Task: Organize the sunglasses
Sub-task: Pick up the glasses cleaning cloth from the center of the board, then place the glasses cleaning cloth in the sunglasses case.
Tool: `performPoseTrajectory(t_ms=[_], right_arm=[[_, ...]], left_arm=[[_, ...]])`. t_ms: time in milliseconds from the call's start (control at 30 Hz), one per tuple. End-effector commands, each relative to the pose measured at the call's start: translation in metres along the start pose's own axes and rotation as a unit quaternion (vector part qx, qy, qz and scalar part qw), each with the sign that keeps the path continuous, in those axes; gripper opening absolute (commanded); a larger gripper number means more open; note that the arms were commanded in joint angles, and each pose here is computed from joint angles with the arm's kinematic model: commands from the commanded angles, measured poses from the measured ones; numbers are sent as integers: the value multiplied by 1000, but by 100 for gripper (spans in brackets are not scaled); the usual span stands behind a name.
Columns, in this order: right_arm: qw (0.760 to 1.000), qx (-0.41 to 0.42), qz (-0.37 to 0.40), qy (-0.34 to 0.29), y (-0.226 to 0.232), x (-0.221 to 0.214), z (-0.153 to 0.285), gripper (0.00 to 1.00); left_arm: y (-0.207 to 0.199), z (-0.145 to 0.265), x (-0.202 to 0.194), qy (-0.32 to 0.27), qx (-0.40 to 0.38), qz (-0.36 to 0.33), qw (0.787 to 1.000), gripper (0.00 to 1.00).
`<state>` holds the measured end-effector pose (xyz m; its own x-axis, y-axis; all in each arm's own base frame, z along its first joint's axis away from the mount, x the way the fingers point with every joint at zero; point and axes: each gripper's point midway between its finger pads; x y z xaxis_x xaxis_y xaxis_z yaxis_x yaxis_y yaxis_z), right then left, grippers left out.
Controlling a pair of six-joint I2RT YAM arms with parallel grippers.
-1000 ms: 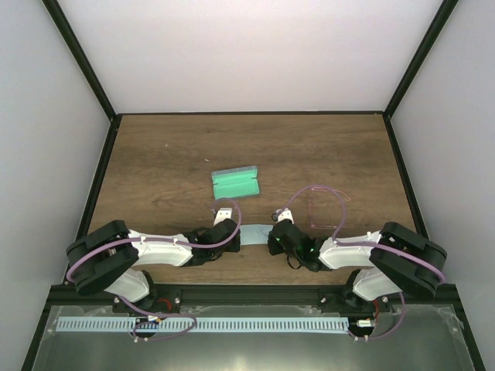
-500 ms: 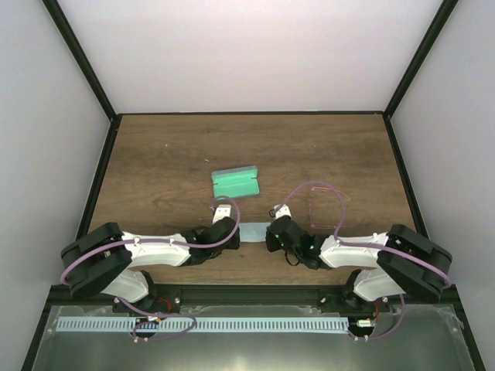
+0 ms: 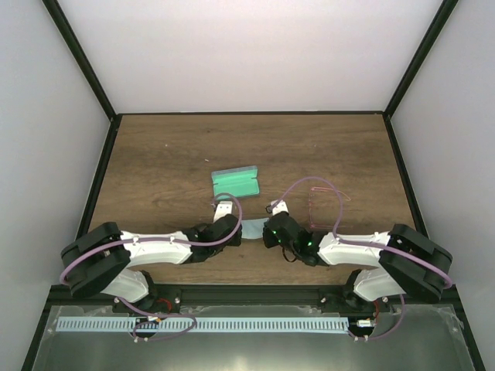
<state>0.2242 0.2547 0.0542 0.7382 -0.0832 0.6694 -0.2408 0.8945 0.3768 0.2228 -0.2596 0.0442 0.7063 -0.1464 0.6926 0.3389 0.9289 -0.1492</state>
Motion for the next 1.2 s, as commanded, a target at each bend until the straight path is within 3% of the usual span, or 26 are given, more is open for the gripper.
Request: performPoseTrajectory(t_ms=[0,1167], right_arm=[[999,7,8,-32,17,25,5,1],[996,20,36,-77,42,113,-44,1]], left_arm=[[-3,7,21,-25,5,-2,1000,4],[40,-21,91,-51,27,23,998,4]])
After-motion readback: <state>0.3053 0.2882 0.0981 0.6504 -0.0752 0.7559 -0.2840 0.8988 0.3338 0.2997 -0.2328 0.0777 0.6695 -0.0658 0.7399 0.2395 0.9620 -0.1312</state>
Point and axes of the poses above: each gripper's point midway between its finger pads, its own z axis back along the fingers, its own y axis along the line the jaws close on, x = y × z, and after that the axes turned 13 degrees about -z, right-handed
